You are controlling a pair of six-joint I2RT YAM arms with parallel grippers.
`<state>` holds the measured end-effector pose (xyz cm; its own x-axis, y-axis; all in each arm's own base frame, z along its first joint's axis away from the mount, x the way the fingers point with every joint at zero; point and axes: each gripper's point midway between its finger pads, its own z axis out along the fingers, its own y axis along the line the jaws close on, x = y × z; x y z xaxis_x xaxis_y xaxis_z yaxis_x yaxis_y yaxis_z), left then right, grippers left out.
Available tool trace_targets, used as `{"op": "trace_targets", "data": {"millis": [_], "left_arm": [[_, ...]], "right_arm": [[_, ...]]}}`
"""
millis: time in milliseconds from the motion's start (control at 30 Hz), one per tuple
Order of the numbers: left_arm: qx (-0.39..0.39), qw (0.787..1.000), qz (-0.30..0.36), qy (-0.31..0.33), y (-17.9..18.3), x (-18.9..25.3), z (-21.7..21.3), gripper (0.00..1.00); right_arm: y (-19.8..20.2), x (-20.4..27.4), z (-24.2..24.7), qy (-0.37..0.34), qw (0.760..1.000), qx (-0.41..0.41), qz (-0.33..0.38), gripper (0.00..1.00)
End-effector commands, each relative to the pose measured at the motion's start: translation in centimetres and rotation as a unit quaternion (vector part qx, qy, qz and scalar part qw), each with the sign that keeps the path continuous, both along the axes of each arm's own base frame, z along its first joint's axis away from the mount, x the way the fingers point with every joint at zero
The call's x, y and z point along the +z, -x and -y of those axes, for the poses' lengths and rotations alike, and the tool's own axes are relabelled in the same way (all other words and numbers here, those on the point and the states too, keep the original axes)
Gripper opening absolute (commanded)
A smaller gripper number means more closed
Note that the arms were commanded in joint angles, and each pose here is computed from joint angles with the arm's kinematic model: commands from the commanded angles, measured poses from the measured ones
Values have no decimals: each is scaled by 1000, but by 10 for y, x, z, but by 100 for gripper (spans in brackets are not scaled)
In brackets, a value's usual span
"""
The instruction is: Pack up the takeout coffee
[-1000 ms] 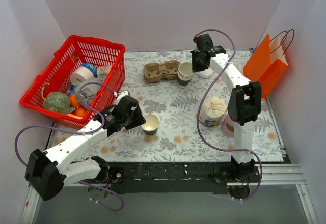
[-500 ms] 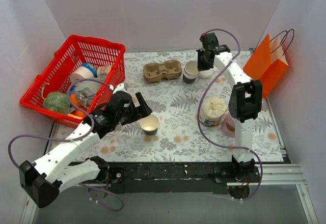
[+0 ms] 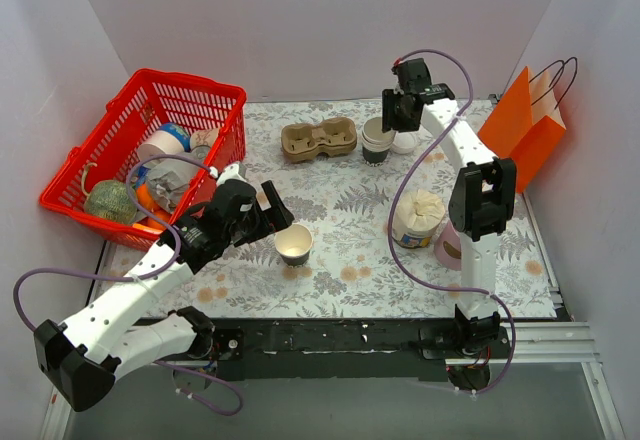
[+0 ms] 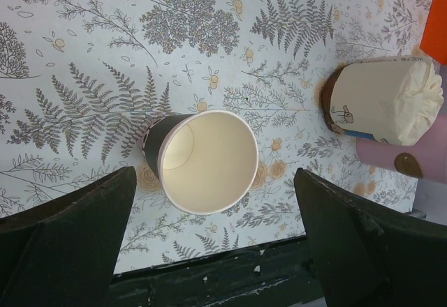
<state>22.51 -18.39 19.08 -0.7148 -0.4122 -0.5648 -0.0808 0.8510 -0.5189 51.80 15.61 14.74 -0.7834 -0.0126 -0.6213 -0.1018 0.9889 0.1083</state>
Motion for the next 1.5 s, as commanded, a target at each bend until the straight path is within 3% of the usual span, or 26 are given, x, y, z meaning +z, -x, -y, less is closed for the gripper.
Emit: {"op": "trace_targets", "data": {"millis": [0,233,433,733,1033,1467], "left_arm": [[3,1000,26,13,-3,21,-1,98],[-3,999,31,13,-6,24,4,98],[-5,999,22,22,-6,23,8,98],[-4,999,-3,35,-2,9,14,98],[-3,999,-11,34,-1,6,14,98],[2,999,-16,34,3,2,10,98]], "right_arm": [[-7,53,-1,-44,998,19,51,57],[-23,75,30,-86,992,-18,86,60],[-46,48,50,-83,993,-41,67,56],[-69,7,27,-95,992,66,57,49],[-57,-39,16,-100,990,103,9,43],[-36,-64,15,-55,991,114,-40,41]]}}
